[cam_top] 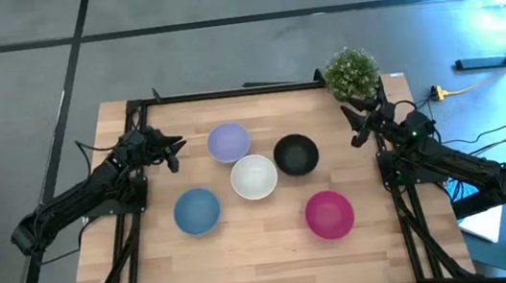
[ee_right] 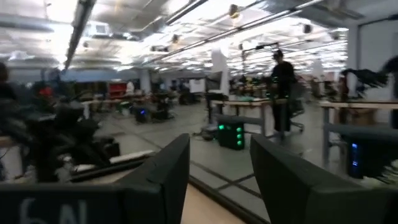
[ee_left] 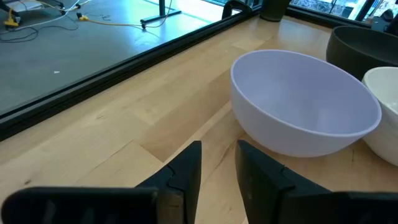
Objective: Nest bowls inside each other
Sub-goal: Stack the black bowl on top of the white bowl
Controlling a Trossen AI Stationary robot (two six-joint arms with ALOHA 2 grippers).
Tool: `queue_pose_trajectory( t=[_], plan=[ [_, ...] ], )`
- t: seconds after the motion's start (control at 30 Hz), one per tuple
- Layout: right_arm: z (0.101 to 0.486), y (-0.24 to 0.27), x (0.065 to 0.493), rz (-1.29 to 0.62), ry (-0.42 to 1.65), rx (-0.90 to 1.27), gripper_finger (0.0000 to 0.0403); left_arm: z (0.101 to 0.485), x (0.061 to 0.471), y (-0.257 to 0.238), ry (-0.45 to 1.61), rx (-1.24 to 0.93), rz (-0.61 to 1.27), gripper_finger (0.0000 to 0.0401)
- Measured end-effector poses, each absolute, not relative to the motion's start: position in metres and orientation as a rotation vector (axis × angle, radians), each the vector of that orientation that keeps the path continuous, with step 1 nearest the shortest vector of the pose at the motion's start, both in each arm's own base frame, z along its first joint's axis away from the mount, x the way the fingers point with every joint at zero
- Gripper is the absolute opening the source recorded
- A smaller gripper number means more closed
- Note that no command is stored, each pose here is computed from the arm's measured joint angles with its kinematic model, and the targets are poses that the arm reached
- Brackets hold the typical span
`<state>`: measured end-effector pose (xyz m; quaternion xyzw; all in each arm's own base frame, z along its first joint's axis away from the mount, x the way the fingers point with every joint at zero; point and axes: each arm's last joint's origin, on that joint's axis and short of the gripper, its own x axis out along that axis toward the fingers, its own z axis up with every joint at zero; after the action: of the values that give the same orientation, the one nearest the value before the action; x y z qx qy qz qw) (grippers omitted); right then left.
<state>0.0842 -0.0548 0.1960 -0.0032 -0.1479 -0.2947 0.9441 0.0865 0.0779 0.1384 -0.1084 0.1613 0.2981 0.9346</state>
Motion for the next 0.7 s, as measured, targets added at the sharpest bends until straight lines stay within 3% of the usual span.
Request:
queue_pose_trajectory(
  t=[0.2,0.43,0.7],
  plan=[
    [0.195,-0.055,0.084,-0.576,-0.353,0.206,0.0169,0.139,0.087,0.078,0.329,-0.222,0.609,0.0094],
    [0.192,-0.060,0.081,-0.789,-0.361,0.229,0.0169,0.138,0.087,0.078,0.330,-0.222,0.609,0.0094],
    [0.185,-0.061,0.086,-0.719,-0.269,0.243,0.0169,0.138,0.087,0.078,0.330,-0.222,0.609,0.0094]
  ],
)
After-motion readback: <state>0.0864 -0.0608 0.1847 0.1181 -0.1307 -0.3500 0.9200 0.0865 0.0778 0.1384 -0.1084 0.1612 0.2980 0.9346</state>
